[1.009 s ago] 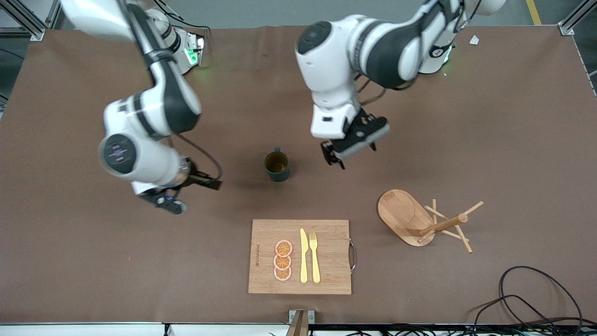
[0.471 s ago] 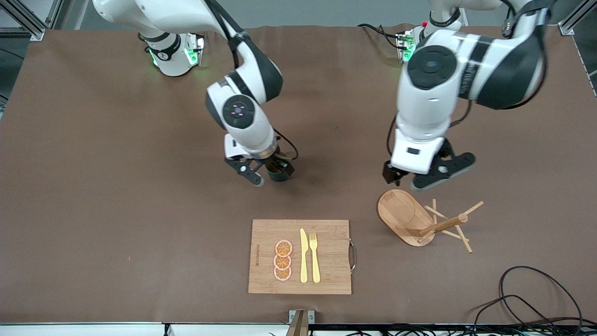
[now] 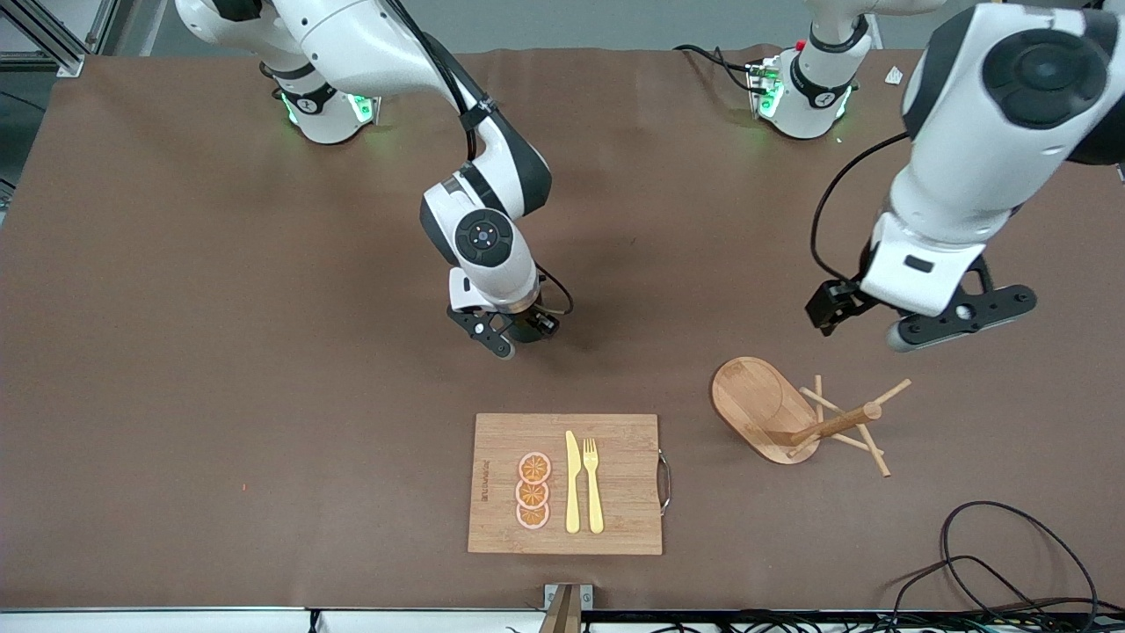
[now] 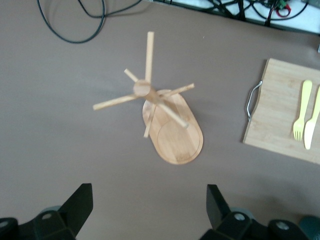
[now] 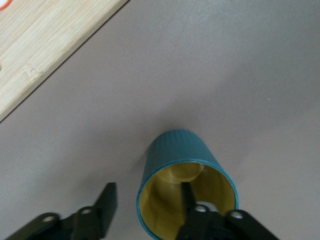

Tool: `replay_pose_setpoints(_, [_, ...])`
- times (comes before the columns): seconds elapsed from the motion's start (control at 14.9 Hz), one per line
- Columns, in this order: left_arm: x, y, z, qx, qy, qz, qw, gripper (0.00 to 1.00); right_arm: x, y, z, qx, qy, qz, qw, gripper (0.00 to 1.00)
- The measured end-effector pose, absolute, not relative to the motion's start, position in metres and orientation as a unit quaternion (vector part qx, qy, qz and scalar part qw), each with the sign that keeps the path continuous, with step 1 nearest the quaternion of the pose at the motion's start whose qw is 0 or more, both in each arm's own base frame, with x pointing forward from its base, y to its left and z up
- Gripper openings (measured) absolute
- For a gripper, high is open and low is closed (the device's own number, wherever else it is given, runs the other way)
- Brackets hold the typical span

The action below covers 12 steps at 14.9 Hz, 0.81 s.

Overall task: Transfer cup from left to right arm and place
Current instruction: 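Grasp the mug rim with the right gripper while the left gripper withdraws, then carry the mug with the right gripper and set it down beside the board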

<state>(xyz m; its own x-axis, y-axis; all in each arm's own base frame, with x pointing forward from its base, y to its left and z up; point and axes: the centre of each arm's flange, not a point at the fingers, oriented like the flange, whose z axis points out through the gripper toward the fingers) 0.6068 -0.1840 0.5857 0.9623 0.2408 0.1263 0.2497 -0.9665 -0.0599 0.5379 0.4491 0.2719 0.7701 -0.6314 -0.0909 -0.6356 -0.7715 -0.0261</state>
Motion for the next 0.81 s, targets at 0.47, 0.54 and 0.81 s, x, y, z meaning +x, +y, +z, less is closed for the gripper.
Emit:
replay_pose_setpoints(0.47, [0.582,-0.100,0.635,-0.997,-0.062,-0.025,0.024,1.00,0.538,0.449,0.272,-0.940,0.337,0.039,0.027,0.04])
replay_pose_setpoints(0.54, [0.578,-0.085,0.639,-0.998,-0.049,-0.022,0.022,1.00,0.539,0.448,0.273,-0.940,0.337,0.039,0.026,0.04])
replay_pose_setpoints(0.81, [0.555,-0.050,0.644,-1.000,-0.007,-0.011,0.023,1.00,0.552,0.425,0.276,-0.950,0.308,0.048,0.004,0.04])
